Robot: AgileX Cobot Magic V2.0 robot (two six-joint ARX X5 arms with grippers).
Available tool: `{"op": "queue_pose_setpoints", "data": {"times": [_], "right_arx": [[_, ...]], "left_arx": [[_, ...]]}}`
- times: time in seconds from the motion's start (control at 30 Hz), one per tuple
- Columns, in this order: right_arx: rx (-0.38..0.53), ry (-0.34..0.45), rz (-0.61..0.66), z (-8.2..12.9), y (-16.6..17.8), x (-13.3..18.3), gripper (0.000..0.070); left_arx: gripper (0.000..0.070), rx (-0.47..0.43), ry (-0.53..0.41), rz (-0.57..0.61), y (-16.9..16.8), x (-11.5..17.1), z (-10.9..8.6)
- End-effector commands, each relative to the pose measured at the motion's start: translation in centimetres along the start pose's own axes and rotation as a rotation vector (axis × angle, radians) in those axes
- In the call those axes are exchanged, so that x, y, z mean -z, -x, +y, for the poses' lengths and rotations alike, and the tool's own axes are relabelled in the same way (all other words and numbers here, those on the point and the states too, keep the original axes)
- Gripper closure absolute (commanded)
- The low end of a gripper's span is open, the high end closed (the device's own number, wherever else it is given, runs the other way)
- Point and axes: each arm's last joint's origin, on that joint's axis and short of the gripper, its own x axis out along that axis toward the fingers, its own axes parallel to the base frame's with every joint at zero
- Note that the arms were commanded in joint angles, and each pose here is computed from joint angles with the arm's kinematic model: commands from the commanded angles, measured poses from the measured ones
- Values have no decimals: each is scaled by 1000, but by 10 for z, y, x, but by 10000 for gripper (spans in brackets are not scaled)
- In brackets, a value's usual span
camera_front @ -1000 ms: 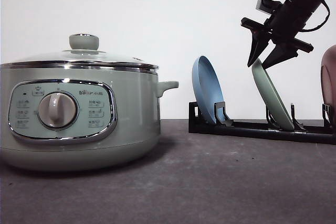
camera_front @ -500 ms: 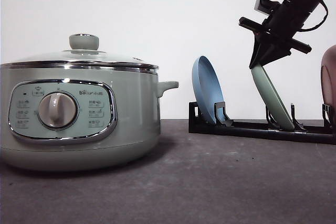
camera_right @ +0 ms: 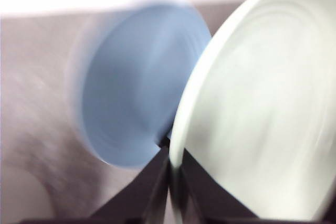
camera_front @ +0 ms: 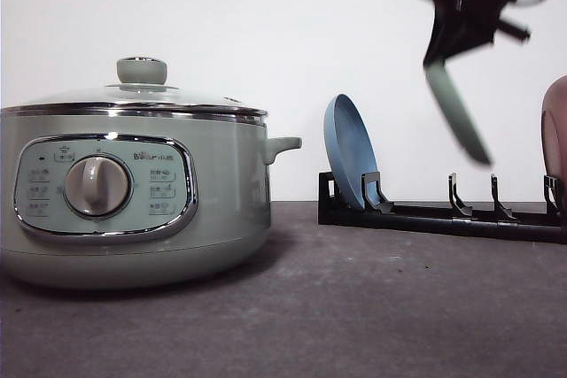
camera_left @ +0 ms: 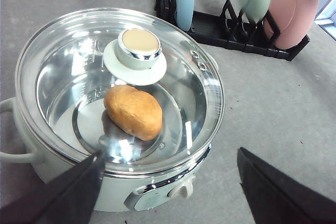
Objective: Transfer potato from steamer to green plate
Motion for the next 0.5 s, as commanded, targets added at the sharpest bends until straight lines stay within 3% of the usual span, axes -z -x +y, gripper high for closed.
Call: {"op": "queue_pose_setpoints", "data": {"times": [0.0,0.2,0.47], "right_arx": [[-17,34,-55,9,12,-11,696],[-44,110,-75,37,55,-13,696],[-22,321,87,82,93,15,696]], "left_arx": [[186,6,-26,-22,3,-6,-2],[186,6,-26,-22,3,-6,-2],[186,6,-27,-22,3,-6,-2]]}}
